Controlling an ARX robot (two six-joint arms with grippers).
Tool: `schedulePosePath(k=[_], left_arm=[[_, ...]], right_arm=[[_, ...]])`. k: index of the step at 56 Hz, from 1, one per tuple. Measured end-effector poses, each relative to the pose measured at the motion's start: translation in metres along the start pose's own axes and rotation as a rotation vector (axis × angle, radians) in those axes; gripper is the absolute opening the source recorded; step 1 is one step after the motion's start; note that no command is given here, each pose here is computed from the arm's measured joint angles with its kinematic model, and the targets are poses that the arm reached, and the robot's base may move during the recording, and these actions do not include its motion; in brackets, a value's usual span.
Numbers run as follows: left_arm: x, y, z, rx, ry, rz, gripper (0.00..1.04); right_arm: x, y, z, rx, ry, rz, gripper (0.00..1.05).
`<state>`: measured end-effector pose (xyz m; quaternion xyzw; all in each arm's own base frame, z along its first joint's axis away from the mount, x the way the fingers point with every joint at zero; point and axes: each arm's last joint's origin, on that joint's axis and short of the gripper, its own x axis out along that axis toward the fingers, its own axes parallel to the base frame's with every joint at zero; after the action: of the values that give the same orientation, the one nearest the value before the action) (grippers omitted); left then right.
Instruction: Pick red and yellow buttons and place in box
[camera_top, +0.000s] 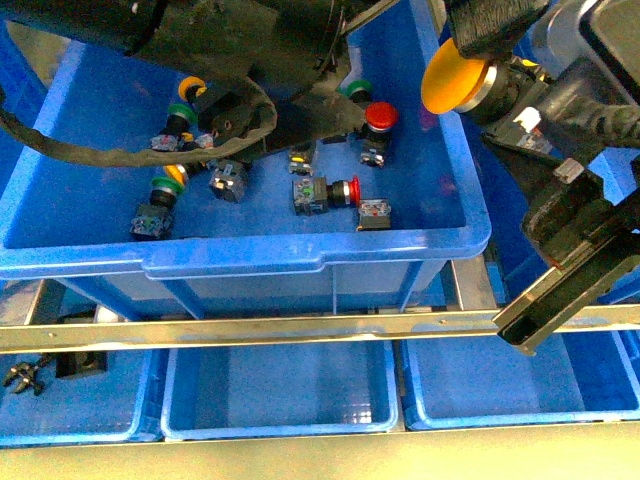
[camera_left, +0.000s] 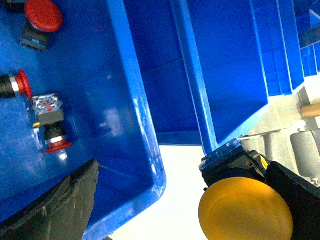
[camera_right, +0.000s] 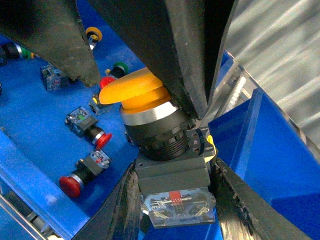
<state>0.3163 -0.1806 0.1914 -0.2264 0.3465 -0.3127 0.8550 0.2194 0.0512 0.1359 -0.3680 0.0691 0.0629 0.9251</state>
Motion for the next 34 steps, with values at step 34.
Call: schedulePosePath(k=[34], left_arm=[[0.002, -0.017, 0.002, -0.037, -0.119, -0.041, 0.97]], right_arm=[[-0.003, -0.011, 0.001, 0.033, -0.005, -0.043, 0.32]])
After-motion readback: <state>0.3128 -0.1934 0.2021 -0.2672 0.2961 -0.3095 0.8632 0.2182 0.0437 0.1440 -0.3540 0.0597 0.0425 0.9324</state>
